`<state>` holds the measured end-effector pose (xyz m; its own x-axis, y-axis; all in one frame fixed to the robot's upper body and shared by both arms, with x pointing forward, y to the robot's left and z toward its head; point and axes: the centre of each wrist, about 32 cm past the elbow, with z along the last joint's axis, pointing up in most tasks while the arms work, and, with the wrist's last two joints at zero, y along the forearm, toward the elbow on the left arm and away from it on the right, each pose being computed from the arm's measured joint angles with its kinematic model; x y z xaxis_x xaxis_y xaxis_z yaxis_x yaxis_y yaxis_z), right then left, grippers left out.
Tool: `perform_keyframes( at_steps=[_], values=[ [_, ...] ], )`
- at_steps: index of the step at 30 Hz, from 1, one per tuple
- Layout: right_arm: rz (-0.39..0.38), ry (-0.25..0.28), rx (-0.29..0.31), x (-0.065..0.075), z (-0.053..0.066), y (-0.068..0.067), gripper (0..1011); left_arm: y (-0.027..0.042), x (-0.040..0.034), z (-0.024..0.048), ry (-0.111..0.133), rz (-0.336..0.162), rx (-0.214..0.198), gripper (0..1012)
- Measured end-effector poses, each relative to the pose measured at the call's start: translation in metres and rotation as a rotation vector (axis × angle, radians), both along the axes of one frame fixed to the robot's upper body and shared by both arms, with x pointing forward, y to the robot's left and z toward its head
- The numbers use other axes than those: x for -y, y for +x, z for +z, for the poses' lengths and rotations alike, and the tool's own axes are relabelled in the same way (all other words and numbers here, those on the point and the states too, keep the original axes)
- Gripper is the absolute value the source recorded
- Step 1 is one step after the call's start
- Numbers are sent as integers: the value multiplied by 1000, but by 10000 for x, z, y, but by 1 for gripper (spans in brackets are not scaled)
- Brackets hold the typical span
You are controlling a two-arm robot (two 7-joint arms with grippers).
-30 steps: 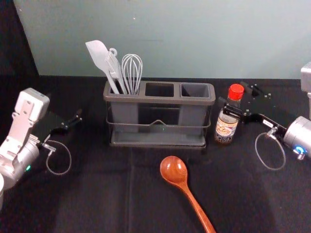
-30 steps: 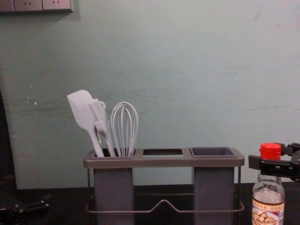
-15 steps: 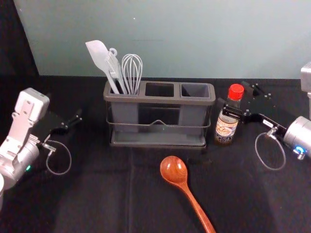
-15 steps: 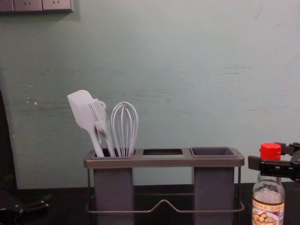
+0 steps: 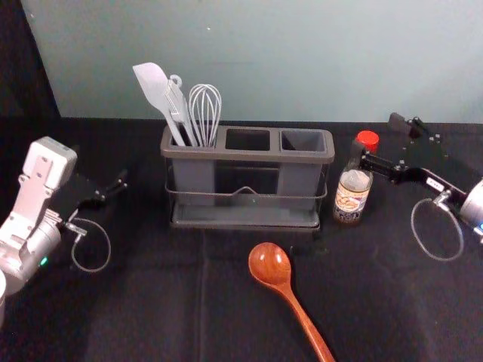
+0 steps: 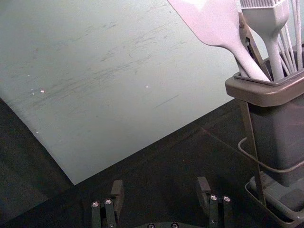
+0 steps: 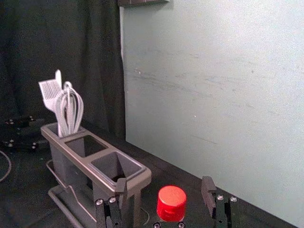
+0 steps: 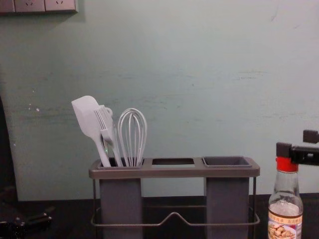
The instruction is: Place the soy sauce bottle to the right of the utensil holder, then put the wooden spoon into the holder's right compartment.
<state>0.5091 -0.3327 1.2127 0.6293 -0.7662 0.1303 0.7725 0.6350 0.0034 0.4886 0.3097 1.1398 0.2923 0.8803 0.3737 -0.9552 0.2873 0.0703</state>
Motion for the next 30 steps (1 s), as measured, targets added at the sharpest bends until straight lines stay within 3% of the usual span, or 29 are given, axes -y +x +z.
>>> perform_keyframes(
  at_steps=[10,17,23,26,30],
  values=[
    [61,-34,-14,-31,326,-248,1000,0,0,0,0,0,0,1005],
    [96,-62,-71,-210,499,-451,1002,0,0,0,0,0,0,1005],
    [153,-172,-207,-530,642,-538,1000,0,0,0,0,0,0,1005],
    [171,-222,-257,-658,675,-532,1000,0,0,0,0,0,0,1005],
    [203,-305,-384,-935,695,-479,1000,0,0,0,0,0,0,1005]
  ],
)
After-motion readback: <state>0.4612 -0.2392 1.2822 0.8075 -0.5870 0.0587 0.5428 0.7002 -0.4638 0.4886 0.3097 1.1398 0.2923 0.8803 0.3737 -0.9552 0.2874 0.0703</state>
